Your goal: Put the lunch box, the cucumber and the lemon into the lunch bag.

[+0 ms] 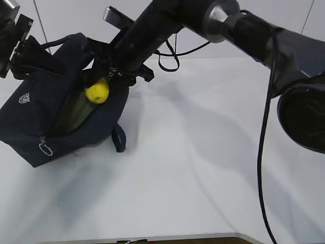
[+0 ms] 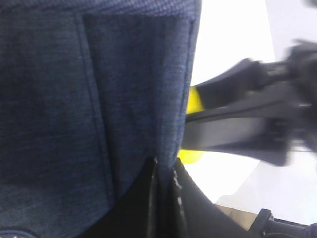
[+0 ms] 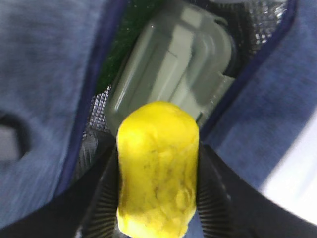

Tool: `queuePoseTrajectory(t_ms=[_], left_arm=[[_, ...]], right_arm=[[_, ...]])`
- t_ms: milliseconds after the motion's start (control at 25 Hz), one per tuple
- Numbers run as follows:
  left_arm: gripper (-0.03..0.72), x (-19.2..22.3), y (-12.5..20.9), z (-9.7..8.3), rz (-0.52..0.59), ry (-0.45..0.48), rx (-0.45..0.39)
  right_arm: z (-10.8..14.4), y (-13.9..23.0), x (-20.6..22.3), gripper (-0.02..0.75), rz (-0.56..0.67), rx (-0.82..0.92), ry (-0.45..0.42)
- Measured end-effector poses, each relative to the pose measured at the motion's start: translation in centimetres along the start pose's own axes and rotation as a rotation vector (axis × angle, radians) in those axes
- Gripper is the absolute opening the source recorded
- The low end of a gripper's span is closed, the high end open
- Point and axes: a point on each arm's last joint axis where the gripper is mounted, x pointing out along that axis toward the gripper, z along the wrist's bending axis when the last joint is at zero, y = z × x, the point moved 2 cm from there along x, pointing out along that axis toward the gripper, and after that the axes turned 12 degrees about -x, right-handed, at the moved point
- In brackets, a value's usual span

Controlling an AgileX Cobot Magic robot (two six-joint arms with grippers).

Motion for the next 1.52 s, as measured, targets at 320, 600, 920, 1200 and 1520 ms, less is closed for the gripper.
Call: queuePoseTrajectory(t_ms=[320, 600, 920, 1200, 1520], left_arm=[[-0.015, 0.0, 0.0, -0.1, -0.002, 0.005, -0.002], [-0.015, 0.0, 0.0, -0.1, -0.002, 0.005, -0.002], [-0.015, 0.0, 0.0, 0.1, 0.004, -0.011, 0.003], [-0.015, 0.0, 0.1, 0.2, 0.006, -0.016, 0.005], [-0.015, 0.0, 0.1, 0.3, 0.009, -0.023, 0.008]], right_arm=[[1.0, -0.9, 1.3, 0.396, -0.101, -0.008, -0.037], [0.8, -0.7, 1.7, 0.504, -0.094, -0.005, -0.037], [1.2, -0.5, 0.4, 0.51, -0.034, -0.076, -0.042], [1.4, -1.1, -1.4, 0.51, -0.038, -0.173, 0.055], [0.2, -1.1, -1.7, 0.51, -0.024, -0.163, 0.156]])
